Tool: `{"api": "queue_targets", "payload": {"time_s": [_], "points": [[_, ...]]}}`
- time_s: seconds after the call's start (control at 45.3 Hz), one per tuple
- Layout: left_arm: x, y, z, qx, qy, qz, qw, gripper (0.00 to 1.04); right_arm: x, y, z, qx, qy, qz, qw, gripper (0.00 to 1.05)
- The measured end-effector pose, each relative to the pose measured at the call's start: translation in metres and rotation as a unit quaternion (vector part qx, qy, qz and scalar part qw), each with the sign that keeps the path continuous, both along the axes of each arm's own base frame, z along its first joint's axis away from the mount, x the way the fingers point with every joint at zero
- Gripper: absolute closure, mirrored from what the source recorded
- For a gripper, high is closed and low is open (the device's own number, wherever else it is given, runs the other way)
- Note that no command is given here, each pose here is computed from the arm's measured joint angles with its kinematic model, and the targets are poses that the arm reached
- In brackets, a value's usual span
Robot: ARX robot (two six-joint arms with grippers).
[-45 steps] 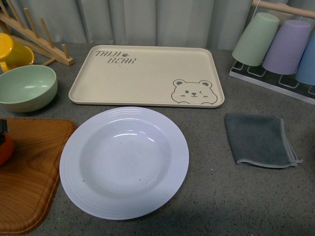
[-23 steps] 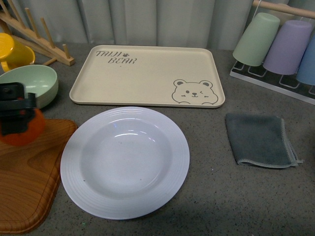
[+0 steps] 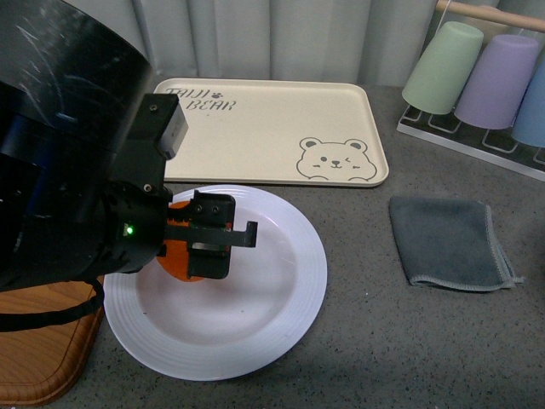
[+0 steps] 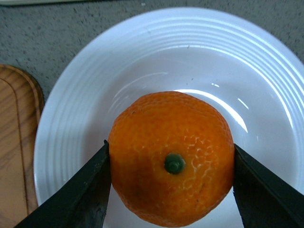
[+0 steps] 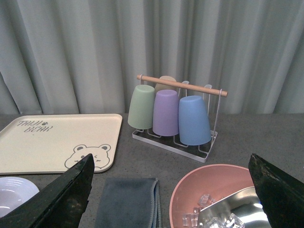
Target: Place orange and plate with both arms
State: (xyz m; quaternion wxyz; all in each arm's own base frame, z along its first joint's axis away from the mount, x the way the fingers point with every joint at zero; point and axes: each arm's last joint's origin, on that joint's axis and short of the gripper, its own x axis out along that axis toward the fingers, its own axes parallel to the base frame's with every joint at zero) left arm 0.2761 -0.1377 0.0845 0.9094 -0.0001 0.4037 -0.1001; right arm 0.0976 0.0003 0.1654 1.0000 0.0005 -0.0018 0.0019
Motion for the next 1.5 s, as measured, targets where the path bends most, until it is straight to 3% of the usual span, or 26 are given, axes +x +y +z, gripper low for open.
{"api": "queue_targets", "payload": {"time_s": [0.419, 0.662, 0.905, 1.06, 1.325, 1.435, 1.501], "points": [[-0.001, -0.011, -0.010, 0.010, 0.018, -0.016, 1.000, 0.41, 0.000, 0.000, 0.000, 0.000, 0.000, 0.000, 1.000, 0.09], [0.000, -0.009, -0.005, 0.011, 0.010, -0.014, 1.000, 0.05, 0.000, 0.000, 0.000, 0.000, 0.000, 0.000, 1.000, 0.09], [0.002, 0.007, 0.033, 0.003, -0.059, 0.029, 0.998, 0.07, 0.000, 0.000, 0.000, 0.000, 0.000, 0.000, 1.000, 0.09], [-0.019, 0.039, 0.069, -0.010, -0.124, 0.092, 0.988, 0.07, 0.000, 0.000, 0.000, 0.000, 0.000, 0.000, 1.000, 0.09], [-0.047, 0.062, 0.089, -0.063, -0.169, 0.122, 0.976, 0.07, 0.000, 0.000, 0.000, 0.000, 0.000, 0.000, 1.000, 0.09], [-0.055, 0.073, 0.065, -0.030, -0.289, 0.114, 0.950, 0.27, 0.000, 0.000, 0.000, 0.000, 0.000, 0.000, 1.000, 0.09], [-0.069, 0.085, 0.065, -0.021, -0.349, 0.108, 0.931, 0.39, 0.000, 0.000, 0.000, 0.000, 0.000, -0.001, 1.000, 0.09]]}}
